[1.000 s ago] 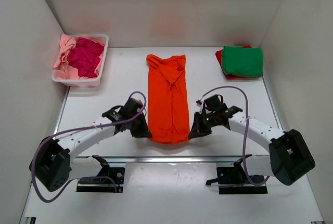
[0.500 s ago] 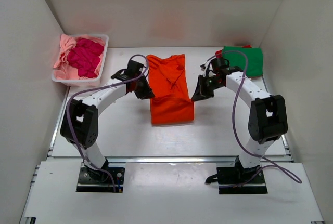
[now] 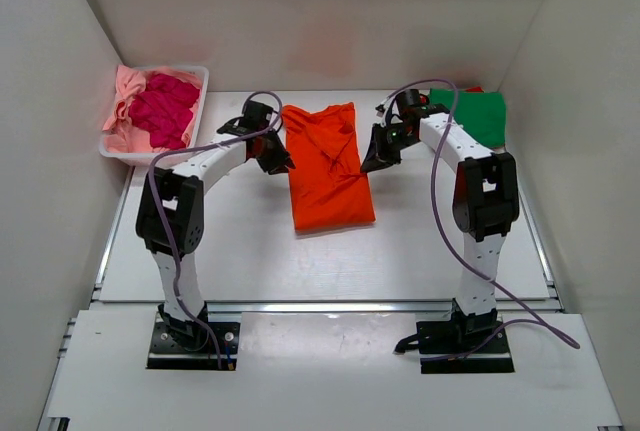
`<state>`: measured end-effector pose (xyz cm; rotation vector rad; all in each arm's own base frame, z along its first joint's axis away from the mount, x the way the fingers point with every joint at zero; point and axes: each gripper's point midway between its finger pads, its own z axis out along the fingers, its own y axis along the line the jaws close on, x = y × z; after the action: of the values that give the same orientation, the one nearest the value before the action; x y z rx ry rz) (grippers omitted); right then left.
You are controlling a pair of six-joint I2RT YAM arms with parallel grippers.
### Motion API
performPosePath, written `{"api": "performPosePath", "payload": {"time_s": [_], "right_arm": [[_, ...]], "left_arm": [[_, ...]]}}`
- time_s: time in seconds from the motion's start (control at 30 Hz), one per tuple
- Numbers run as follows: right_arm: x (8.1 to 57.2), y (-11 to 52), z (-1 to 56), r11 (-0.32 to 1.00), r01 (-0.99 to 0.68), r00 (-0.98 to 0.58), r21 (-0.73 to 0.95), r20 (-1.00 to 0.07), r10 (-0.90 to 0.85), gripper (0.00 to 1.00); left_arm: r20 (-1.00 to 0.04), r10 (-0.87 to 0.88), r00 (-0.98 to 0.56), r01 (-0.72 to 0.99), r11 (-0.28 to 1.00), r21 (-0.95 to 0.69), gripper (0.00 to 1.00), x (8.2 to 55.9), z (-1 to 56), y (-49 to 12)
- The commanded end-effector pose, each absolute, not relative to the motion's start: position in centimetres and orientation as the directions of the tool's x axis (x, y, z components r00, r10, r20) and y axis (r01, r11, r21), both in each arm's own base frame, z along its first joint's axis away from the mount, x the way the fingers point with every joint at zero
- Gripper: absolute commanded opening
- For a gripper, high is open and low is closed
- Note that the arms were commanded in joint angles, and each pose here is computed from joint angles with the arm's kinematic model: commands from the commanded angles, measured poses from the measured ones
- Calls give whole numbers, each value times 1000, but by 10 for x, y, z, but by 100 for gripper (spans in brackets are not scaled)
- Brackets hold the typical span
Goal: Fold and stack the t-shirts
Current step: Fold the folded rectangular tshirt in 1/3 of the way
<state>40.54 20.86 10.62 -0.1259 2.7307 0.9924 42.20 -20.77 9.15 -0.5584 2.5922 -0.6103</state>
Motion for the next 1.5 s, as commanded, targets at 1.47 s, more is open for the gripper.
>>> {"api": "performPosePath", "payload": {"time_s": [1.47], "right_arm": [[398, 206, 110, 735, -170, -970, 657, -243, -8, 0]], "left_arm": [[-258, -293, -920, -194, 916, -350, 51, 407, 41, -241]]}}
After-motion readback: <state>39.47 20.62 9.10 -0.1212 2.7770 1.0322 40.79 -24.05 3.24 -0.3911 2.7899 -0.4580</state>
